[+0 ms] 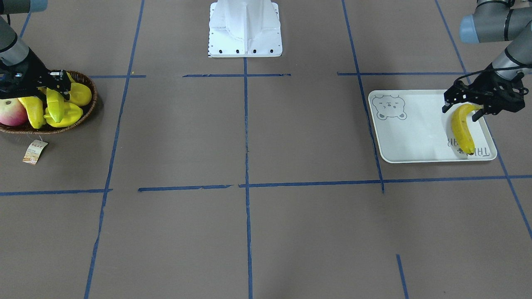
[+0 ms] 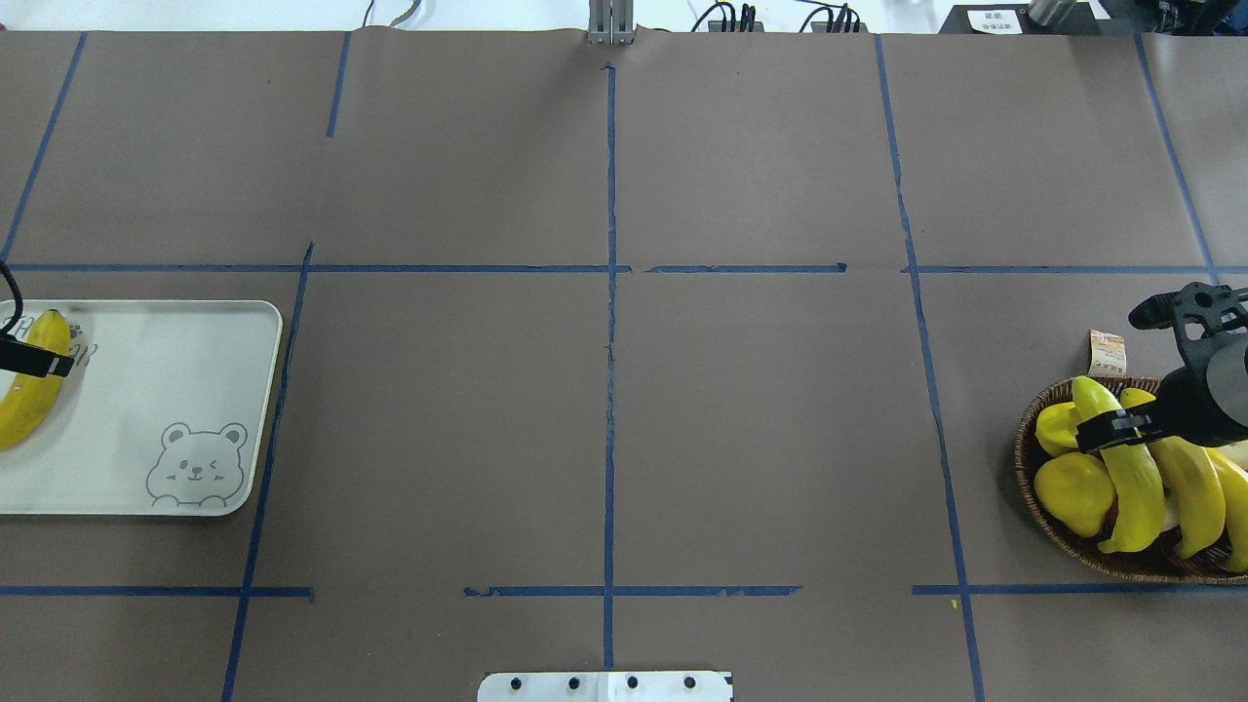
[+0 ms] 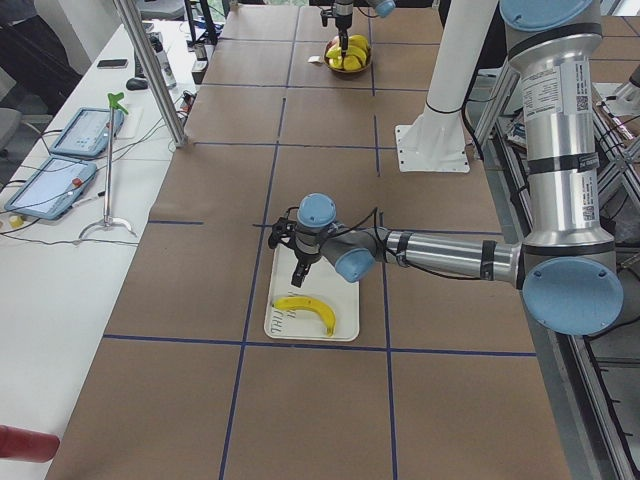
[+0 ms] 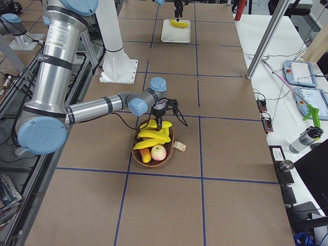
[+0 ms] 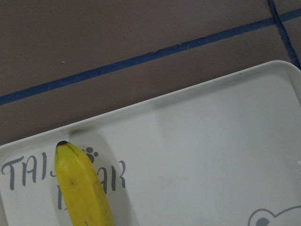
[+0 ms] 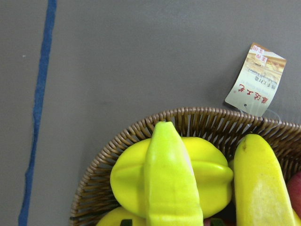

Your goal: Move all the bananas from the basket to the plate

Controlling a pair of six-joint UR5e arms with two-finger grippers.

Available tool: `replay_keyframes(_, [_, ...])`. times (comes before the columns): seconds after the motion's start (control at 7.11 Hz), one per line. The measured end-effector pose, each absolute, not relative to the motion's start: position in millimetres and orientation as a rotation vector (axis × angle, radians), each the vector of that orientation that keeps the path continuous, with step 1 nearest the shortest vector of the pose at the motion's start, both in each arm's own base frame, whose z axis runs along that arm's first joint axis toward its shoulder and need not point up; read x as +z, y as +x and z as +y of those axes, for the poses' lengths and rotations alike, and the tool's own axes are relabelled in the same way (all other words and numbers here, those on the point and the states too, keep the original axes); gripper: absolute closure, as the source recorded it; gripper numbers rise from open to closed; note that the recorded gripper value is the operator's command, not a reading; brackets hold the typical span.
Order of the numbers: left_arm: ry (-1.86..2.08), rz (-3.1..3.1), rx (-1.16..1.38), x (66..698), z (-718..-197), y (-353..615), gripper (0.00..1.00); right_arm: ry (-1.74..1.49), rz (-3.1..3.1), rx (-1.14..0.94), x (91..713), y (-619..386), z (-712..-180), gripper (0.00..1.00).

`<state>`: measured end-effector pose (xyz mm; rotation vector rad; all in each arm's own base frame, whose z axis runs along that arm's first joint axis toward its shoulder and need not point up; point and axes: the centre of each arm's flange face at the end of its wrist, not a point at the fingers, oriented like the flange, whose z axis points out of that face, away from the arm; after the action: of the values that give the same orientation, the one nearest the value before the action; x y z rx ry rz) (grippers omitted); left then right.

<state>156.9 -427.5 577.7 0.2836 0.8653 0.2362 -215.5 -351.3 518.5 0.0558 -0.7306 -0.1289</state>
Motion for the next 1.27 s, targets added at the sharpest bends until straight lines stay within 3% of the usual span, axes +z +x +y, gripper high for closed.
replay_keyframes(0.84, [0.286, 0.867, 0.236, 577.2, -427.0, 156.4, 0.00, 0.049, -0.725, -0.128, 522.6, -217.9, -352.9, 0.47])
replay_keyframes(0.98, [0.286, 0.867, 0.236, 577.3, -427.0, 156.3, 0.00, 0.048, -0.724, -0.129, 523.1, -218.2, -352.7, 0.57])
replay_keyframes(1.12, [0.285, 0.867, 0.236, 577.7, -427.0, 156.3, 0.00, 0.047, -0.724, -0.129, 523.4, -218.5, -352.7, 0.79])
replay_keyframes(1.27, [0.284, 0.866, 0.236, 578.3, -427.1, 156.4, 0.00, 0.047, -0.724, -0.129, 523.6, -218.6, -352.9, 0.90])
